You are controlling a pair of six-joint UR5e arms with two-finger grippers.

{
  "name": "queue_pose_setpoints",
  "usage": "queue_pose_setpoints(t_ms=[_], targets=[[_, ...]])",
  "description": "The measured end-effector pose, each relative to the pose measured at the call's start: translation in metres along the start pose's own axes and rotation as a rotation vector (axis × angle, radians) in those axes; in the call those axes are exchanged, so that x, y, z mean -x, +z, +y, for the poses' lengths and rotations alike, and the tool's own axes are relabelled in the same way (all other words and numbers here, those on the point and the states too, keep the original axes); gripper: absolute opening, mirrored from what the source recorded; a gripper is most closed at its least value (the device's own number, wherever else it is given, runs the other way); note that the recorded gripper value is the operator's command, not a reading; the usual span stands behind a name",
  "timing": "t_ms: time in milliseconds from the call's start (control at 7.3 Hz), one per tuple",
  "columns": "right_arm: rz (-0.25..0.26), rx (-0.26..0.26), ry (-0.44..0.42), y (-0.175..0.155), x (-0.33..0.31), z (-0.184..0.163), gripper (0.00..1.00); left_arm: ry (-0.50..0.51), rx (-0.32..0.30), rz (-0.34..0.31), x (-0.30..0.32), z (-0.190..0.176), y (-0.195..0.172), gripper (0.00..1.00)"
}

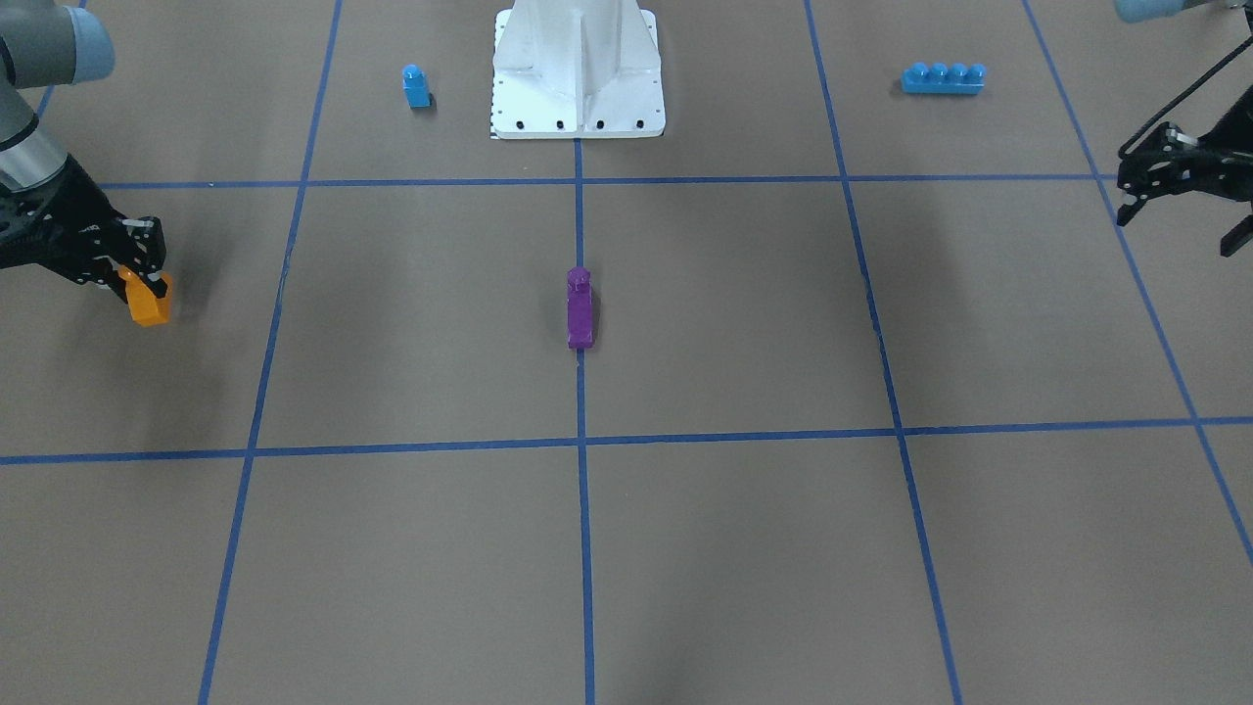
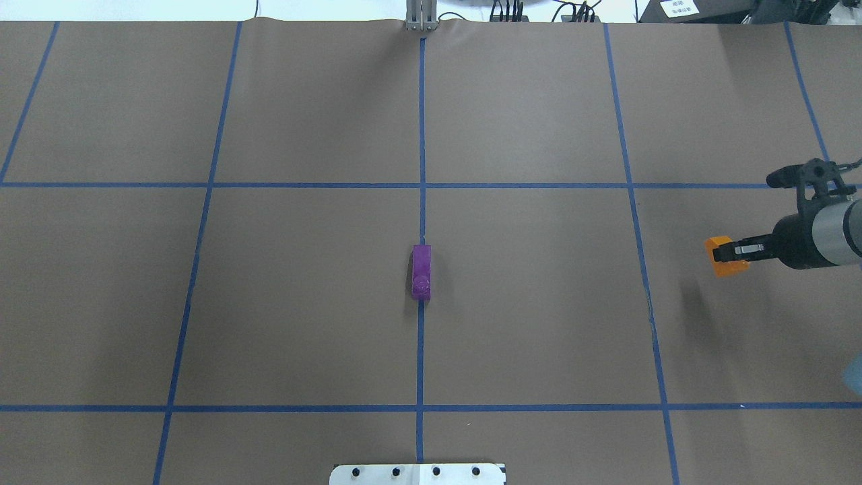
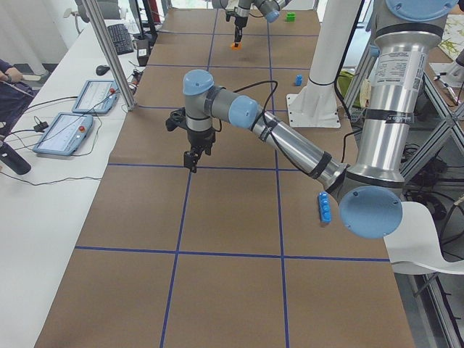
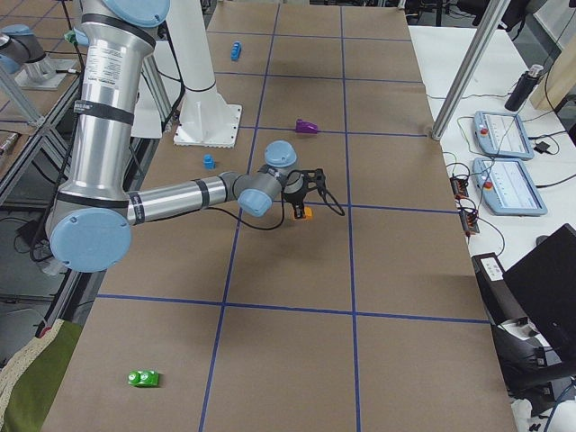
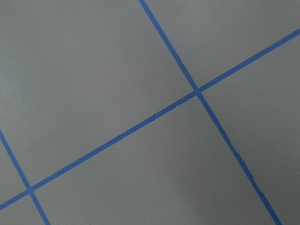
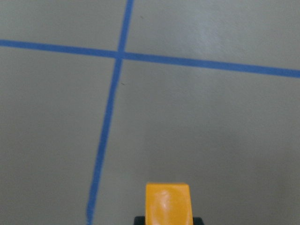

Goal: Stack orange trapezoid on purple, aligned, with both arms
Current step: 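Carry the orange trapezoid with the right gripper over the purple trapezoid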

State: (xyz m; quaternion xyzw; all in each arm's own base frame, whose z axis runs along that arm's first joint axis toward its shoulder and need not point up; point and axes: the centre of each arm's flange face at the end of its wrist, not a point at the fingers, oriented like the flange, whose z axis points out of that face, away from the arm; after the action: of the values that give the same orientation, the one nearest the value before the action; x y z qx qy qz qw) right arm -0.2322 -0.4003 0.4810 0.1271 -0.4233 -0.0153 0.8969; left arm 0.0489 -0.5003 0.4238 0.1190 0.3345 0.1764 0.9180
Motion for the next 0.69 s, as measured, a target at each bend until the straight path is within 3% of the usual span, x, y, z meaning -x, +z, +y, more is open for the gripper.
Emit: queue_pose_setpoints(t_ms=[411, 685], targets=[[0.004, 0.071, 0.068, -0.038, 0.142, -0.073, 0.00, 0.027, -0.007, -0.018, 0.135, 0.043, 0.009, 1.00], [-0.005, 0.118, 0.094, -0.049, 0.249, -0.083, 0.00, 0.002, -0.034, 0.037, 0.193, 0.079, 0.004, 1.00]])
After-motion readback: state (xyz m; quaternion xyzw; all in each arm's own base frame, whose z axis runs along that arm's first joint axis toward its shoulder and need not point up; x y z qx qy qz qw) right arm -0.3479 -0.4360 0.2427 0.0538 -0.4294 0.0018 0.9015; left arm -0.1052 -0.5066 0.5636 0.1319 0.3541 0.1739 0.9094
